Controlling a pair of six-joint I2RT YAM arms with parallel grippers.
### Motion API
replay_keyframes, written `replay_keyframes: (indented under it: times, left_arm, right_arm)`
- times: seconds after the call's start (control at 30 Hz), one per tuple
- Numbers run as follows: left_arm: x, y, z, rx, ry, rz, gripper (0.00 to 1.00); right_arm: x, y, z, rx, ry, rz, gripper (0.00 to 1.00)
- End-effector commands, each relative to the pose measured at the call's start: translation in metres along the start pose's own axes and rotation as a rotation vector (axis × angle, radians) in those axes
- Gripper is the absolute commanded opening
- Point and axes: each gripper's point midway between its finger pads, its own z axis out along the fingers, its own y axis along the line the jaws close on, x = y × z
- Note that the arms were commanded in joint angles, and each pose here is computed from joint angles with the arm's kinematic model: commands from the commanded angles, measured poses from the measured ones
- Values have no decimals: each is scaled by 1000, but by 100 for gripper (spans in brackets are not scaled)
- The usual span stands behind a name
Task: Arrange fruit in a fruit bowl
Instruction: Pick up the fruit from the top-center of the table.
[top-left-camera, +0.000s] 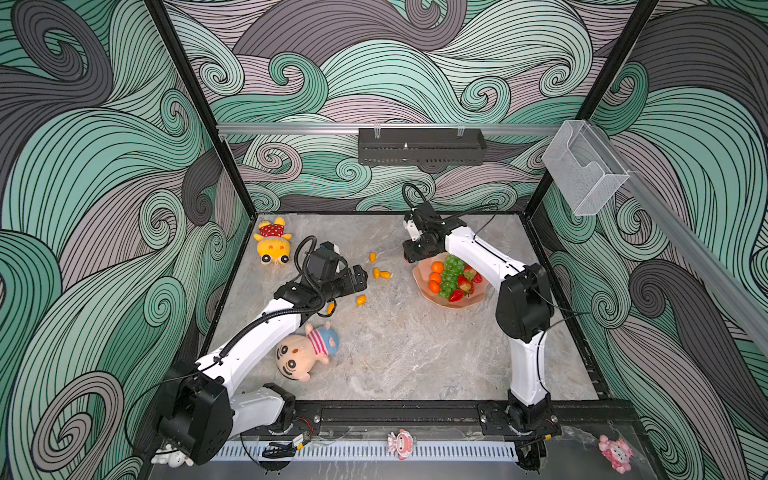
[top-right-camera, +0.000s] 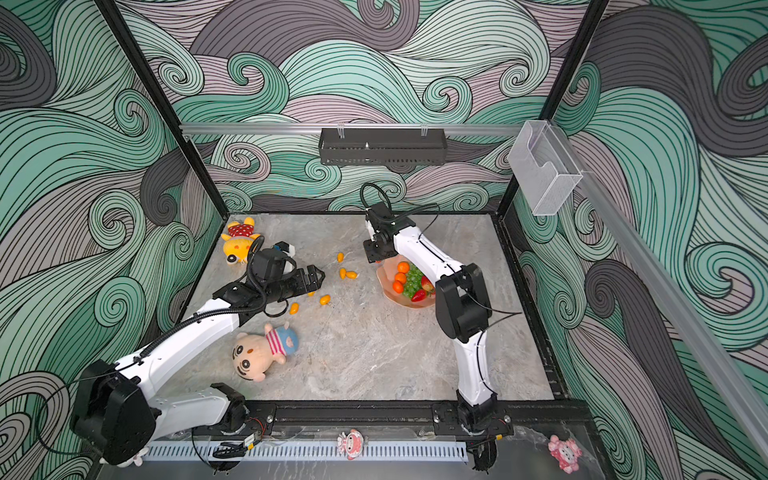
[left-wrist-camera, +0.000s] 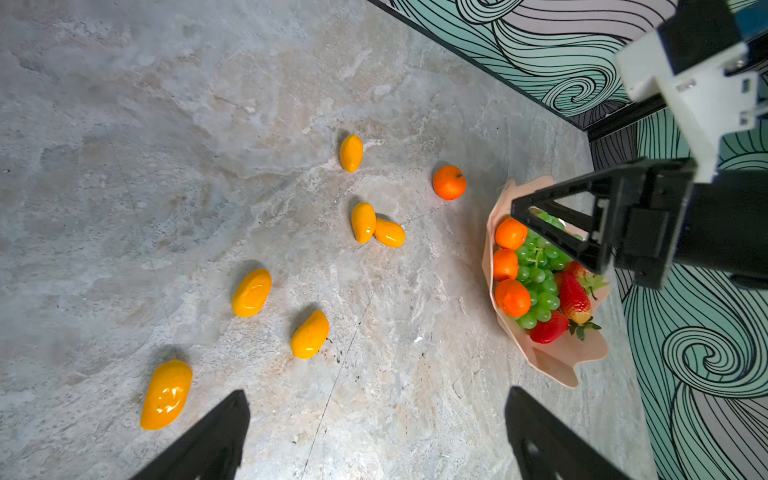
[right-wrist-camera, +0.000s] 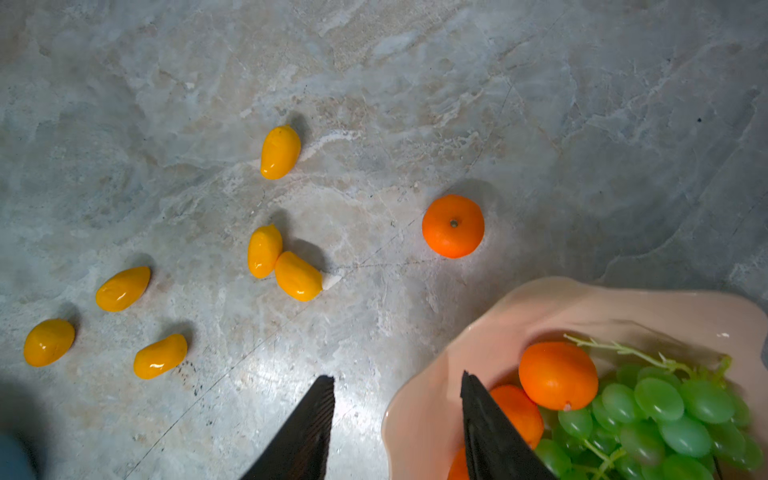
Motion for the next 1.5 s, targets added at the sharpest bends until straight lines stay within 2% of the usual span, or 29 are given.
replay_keyframes:
  times: [0.0,0.2,0.4,0.6,0.83,1.17,1.47]
  left_arm:
    - [-22,-14,-1,47,-33,10,99]
    - [-38,-9,7,50,-19,-6,99]
    - [-47,-1,16,67,61,-22,99]
    - [-52,6,23,138,124,-53,99]
    - [-51,4,27,196,193,-58,99]
    - [-48,5,31,204,207,-62,99]
    - [-48,5,30,207,207,-63,99]
  right_arm:
    - [-7,-5,9,41,29,-23,50]
    - [-19,-15,38,101,71,-54,51]
    - [-18,-26,62,155,109,-81,51]
    - [-18,-46,75,225,119,-73,54]
    - [-19,-47,93,192,121,-65,57]
    - [-10,-44,111,141,155,-40,56]
    - [4,-39,111,114,214,-22,56]
